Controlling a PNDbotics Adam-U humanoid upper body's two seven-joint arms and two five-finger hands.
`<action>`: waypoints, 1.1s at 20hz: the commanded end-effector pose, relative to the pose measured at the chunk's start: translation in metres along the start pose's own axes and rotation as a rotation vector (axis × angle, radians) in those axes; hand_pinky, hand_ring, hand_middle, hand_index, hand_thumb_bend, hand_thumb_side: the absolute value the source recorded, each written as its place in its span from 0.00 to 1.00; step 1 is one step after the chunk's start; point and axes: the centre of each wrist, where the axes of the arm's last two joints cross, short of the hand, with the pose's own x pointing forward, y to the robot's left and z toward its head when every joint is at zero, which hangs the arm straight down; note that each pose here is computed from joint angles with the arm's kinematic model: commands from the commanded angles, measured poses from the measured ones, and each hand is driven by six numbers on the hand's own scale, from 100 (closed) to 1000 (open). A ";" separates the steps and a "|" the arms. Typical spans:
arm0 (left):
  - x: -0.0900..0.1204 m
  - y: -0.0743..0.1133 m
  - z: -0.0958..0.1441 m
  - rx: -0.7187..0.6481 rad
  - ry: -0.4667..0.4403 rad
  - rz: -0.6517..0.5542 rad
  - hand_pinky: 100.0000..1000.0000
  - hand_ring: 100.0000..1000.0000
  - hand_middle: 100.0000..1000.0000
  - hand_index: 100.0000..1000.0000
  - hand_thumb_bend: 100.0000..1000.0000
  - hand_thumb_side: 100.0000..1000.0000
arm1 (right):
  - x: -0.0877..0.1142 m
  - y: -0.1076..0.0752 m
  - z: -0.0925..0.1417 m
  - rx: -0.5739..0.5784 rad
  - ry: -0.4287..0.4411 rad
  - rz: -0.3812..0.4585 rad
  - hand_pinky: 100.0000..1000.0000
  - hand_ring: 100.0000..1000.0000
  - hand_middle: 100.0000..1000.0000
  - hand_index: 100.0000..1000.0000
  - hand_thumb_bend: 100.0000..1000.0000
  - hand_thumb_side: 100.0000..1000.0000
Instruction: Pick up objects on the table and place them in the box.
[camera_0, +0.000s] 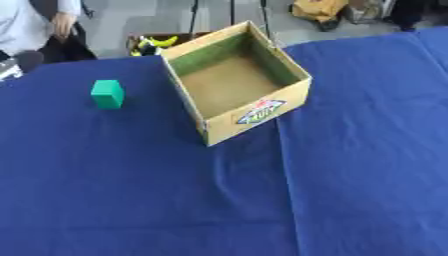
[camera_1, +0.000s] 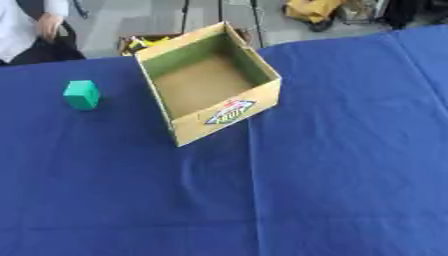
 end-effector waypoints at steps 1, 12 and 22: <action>-0.004 -0.001 -0.011 -0.054 0.015 -0.031 0.69 0.81 0.94 1.00 0.49 0.85 | 0.004 -0.008 -0.009 -0.010 -0.038 0.011 0.78 0.85 0.88 0.88 0.00 1.00; 0.001 -0.017 -0.059 -0.211 0.042 -0.046 0.65 0.78 0.92 0.98 0.87 0.91 | 0.009 -0.006 -0.012 -0.005 -0.050 -0.019 0.78 0.85 0.88 0.88 0.00 1.00; -0.003 -0.045 -0.082 -0.412 0.066 -0.077 0.67 0.79 0.93 0.96 0.36 0.61 | 0.014 -0.005 -0.016 -0.009 -0.060 -0.039 0.78 0.85 0.87 0.87 0.00 1.00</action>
